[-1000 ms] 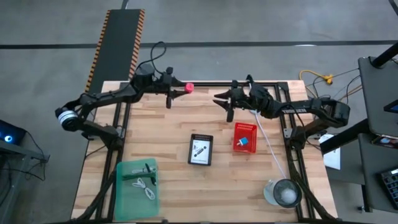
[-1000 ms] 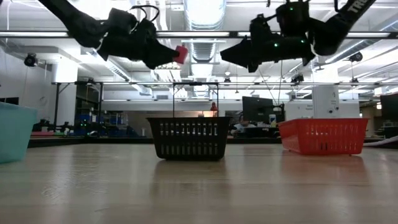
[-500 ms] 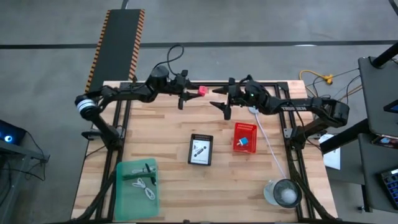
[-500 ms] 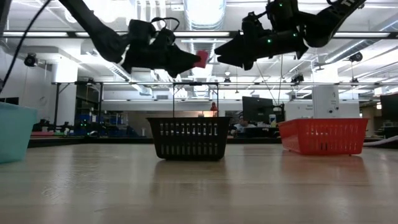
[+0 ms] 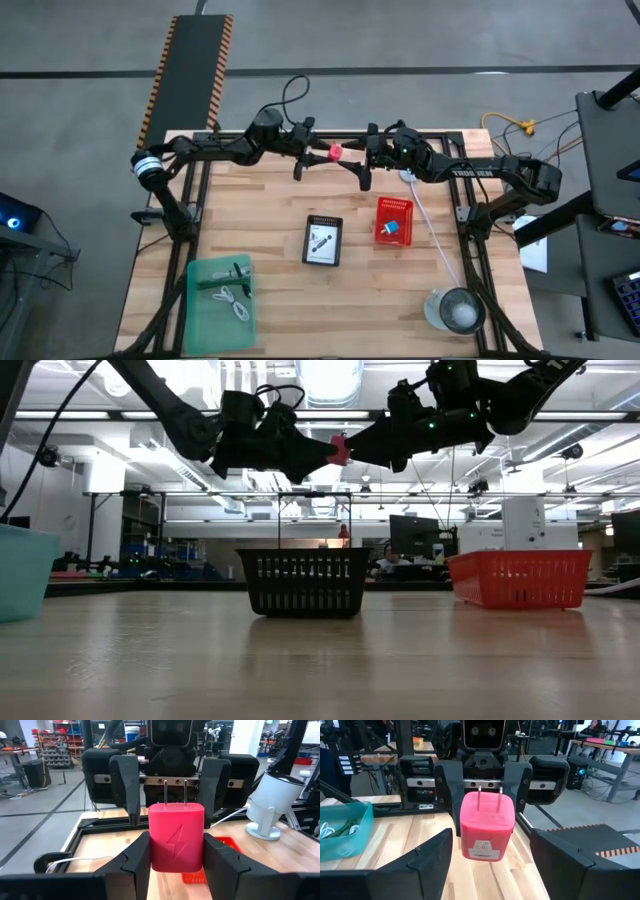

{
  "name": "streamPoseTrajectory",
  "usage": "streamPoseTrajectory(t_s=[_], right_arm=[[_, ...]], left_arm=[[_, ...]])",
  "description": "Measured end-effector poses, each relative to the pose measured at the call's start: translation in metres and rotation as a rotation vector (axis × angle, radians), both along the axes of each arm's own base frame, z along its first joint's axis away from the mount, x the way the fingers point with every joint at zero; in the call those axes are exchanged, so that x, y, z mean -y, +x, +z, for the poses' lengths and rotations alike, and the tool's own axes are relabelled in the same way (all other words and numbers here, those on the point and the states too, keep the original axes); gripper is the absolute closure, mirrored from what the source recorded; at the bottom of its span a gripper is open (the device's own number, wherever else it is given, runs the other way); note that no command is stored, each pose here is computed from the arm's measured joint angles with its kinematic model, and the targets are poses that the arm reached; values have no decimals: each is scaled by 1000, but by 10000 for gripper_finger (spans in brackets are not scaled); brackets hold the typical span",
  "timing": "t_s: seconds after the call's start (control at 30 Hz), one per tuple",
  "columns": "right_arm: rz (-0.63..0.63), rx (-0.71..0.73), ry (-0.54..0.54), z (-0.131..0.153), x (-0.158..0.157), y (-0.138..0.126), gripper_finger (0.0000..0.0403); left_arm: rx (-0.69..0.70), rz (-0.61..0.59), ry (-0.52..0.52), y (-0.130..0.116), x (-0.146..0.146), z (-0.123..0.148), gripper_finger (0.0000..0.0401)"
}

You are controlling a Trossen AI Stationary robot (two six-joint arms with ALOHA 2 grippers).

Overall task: Pick and place items into bin
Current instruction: Put the pink charger adapter into the red bin

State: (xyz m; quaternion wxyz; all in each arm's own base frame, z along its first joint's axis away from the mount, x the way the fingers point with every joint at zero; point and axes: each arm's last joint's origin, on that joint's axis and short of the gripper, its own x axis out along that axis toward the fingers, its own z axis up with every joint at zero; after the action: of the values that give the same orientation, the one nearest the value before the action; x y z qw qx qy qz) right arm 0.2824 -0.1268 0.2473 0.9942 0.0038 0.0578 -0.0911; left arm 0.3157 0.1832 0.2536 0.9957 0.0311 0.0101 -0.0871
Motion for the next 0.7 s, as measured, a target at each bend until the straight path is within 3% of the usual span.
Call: streamPoseTrajectory(t_s=[0.7], right_arm=[[7,-6,-16,0,-1,0,211]], left_arm=[[-1,-30,-1,8,6,-7,276]])
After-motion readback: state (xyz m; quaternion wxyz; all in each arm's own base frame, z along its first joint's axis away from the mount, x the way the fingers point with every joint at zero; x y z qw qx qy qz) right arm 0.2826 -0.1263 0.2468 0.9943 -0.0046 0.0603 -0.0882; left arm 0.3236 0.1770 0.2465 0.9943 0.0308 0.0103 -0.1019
